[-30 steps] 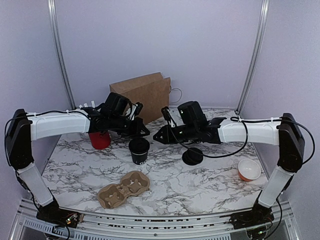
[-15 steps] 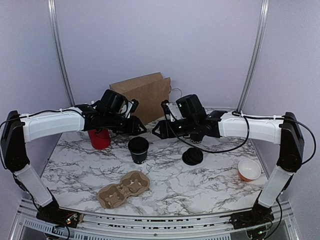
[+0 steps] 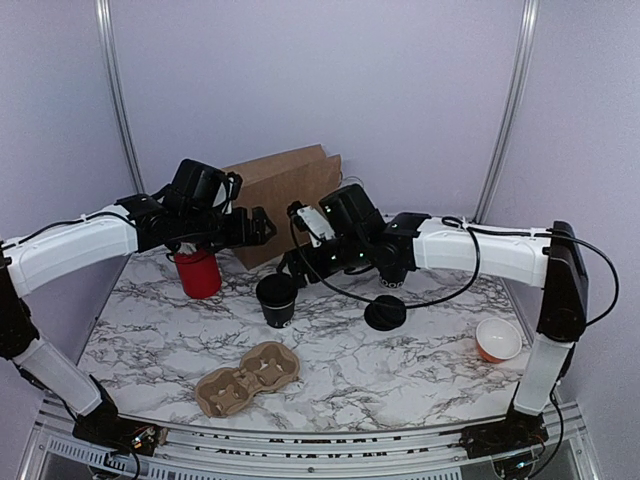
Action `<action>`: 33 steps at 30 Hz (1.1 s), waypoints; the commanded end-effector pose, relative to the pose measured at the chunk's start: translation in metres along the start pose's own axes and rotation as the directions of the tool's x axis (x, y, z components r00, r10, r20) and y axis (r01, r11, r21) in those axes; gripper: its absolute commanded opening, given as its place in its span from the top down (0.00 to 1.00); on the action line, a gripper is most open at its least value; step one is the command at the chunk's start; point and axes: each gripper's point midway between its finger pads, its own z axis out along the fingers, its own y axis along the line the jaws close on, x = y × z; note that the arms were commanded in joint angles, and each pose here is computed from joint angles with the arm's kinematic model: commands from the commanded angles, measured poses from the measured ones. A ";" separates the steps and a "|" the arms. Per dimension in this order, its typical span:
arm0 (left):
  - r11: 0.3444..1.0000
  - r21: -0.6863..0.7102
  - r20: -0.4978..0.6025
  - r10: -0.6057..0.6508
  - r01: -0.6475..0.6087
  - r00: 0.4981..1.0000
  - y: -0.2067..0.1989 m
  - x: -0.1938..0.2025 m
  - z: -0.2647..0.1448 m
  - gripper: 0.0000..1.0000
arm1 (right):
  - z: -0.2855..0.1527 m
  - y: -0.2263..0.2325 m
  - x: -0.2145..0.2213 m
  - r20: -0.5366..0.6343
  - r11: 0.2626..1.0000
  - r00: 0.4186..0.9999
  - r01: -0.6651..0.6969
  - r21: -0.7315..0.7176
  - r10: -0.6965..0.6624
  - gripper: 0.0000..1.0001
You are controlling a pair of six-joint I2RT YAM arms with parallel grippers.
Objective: Pack the takeout coffee
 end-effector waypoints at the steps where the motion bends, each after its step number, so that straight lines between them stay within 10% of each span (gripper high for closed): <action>1: 0.997 -0.066 0.138 -0.022 0.031 0.990 0.015 -0.042 -0.034 0.01 | 0.013 0.020 0.010 -0.053 0.996 0.995 0.083 0.014 -0.083 0.14; 33: 0.998 -0.052 0.231 -0.016 0.029 0.973 0.032 -0.075 -0.074 0.01 | 0.072 0.028 0.014 -0.142 0.980 0.986 0.113 0.164 -0.090 0.20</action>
